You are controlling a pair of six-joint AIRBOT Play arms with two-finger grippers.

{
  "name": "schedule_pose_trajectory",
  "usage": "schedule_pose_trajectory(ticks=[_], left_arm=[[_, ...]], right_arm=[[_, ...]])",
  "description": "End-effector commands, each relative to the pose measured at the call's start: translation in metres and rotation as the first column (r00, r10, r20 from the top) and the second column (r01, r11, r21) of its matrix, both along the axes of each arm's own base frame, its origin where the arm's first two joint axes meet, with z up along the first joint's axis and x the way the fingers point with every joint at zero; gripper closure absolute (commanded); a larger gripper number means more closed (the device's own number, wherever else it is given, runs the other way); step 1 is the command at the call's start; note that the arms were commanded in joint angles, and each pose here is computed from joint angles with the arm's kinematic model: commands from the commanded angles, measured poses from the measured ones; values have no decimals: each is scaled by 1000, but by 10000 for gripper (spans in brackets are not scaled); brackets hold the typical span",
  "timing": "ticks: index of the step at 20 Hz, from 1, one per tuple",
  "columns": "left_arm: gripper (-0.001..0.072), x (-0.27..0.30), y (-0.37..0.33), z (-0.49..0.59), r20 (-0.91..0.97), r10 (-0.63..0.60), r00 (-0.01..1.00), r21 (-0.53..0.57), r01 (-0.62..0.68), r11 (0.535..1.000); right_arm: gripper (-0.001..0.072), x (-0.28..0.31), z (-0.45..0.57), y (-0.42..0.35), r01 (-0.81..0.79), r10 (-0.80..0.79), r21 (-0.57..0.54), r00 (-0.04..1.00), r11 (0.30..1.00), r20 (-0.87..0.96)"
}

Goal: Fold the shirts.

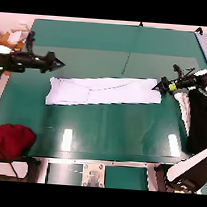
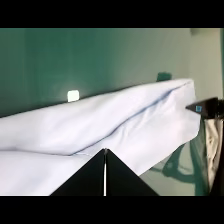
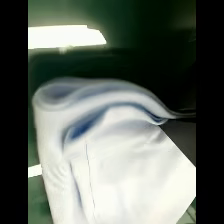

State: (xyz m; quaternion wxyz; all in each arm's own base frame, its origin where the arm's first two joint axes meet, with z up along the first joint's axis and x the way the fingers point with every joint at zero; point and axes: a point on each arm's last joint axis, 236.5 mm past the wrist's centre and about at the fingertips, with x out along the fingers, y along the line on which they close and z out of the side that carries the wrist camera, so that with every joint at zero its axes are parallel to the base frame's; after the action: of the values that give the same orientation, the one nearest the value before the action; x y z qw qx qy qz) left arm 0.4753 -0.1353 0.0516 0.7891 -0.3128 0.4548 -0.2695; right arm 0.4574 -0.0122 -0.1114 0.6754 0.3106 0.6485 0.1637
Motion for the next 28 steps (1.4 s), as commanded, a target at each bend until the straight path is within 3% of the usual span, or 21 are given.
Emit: schedule_pose_trajectory(ticks=[1,6,11,15,21,23,25,28], left_arm=[[684,-4,-67,-14,48,-85,995,78,81,994],[684,-25,-172,-81,-23,-183,983,101,184,978],[685,-36,-260,-114,-100,-262,960,75,270,960],[684,-38,-280,-132,-166,-276,947,152,301,941],[684,-45,-293,-122,-184,-313,932,126,338,933],[684,-51,-279,-107,-213,-387,897,140,420,897],[684,-47,-235,-88,-264,-430,863,232,490,840],[684,-41,-115,-73,-449,-306,840,465,512,722]], right_arm=[[697,1,5,12,-59,59,-2,998,998,12],[697,-11,98,18,-169,169,1,982,986,79],[697,-21,220,45,-231,228,-26,922,973,312],[697,-36,274,61,-265,262,-52,870,963,418],[697,-39,283,65,-260,254,-46,867,964,428],[696,-39,286,68,-257,244,-28,870,966,428],[696,-40,300,83,-265,214,53,867,963,450],[696,-41,320,133,-327,222,141,845,934,487]])
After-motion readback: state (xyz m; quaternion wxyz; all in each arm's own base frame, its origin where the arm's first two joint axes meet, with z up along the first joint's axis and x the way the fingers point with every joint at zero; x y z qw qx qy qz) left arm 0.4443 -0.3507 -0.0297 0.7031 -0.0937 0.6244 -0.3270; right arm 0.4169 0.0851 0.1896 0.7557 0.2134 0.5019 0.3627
